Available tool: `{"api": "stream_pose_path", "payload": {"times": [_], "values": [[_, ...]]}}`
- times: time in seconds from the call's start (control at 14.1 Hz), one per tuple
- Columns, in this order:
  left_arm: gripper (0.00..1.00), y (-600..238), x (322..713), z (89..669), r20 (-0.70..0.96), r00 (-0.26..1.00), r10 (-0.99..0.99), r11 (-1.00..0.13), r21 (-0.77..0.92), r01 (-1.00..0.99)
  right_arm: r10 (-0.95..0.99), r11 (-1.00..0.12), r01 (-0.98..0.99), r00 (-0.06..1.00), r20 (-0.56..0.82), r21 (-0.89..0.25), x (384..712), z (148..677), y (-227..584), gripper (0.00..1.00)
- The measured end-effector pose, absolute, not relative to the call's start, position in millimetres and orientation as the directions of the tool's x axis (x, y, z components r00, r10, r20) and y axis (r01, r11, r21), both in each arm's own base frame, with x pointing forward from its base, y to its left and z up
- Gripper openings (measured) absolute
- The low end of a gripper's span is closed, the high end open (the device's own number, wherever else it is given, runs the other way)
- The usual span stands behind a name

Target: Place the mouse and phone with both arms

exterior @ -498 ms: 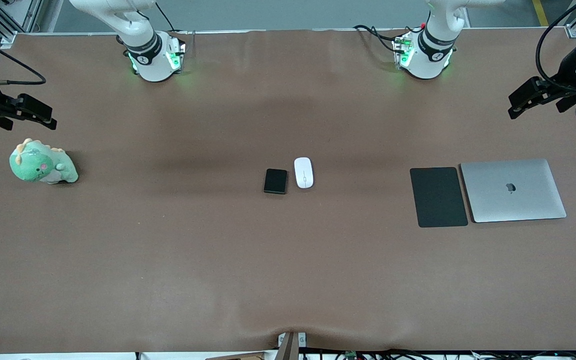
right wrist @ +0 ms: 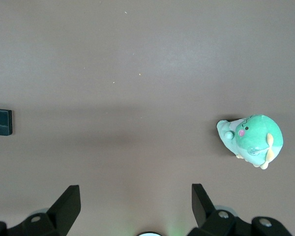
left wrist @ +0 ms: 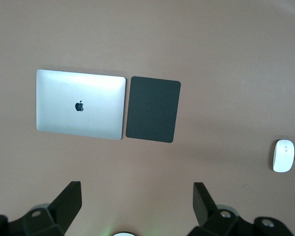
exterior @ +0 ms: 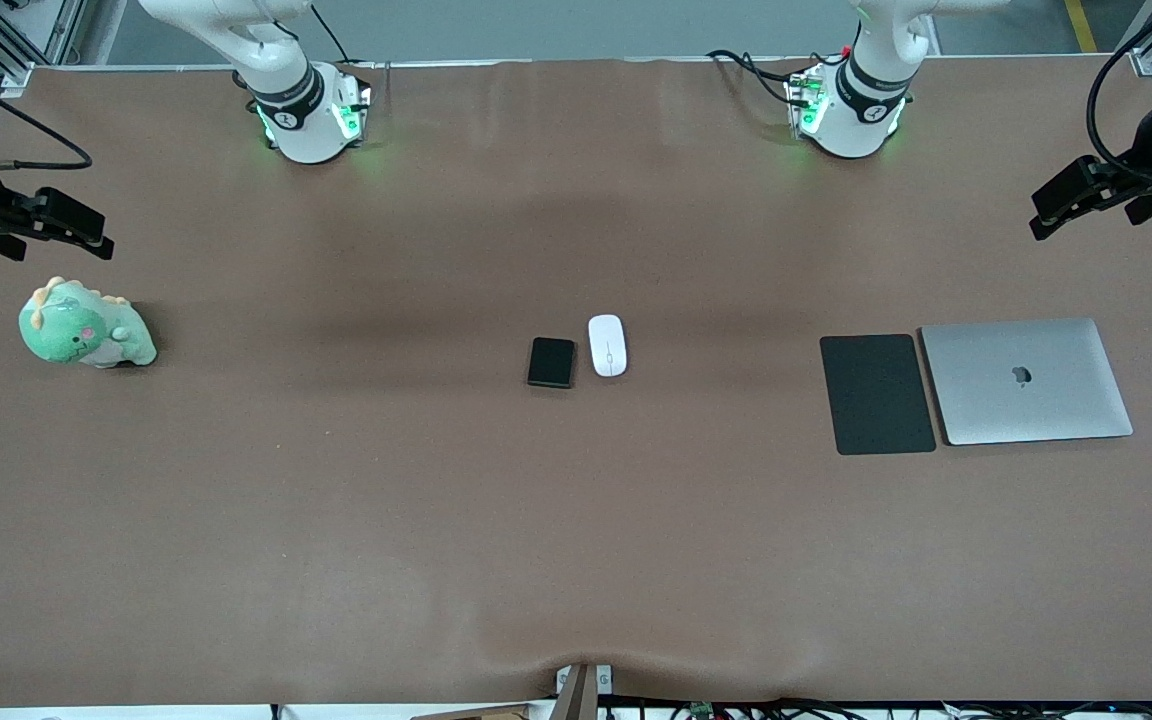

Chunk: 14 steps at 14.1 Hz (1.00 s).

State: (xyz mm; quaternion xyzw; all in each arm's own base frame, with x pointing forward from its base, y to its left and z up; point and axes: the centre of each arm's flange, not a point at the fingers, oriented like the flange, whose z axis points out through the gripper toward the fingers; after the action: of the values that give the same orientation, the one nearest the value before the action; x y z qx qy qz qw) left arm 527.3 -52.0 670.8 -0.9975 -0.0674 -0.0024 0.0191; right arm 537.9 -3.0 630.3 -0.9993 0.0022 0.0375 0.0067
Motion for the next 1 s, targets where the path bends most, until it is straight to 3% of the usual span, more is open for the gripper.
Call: {"api": "stream_pose_path", "payload": {"times": [1.0], "values": [[1.0, -52, 535, 659, -0.014, 0.991, 0.135, -0.99, -0.041, 0.134, -0.002, -1.0, -0.003, 0.997, -0.078, -0.013, 539, 629, -2, 1.0]]}}
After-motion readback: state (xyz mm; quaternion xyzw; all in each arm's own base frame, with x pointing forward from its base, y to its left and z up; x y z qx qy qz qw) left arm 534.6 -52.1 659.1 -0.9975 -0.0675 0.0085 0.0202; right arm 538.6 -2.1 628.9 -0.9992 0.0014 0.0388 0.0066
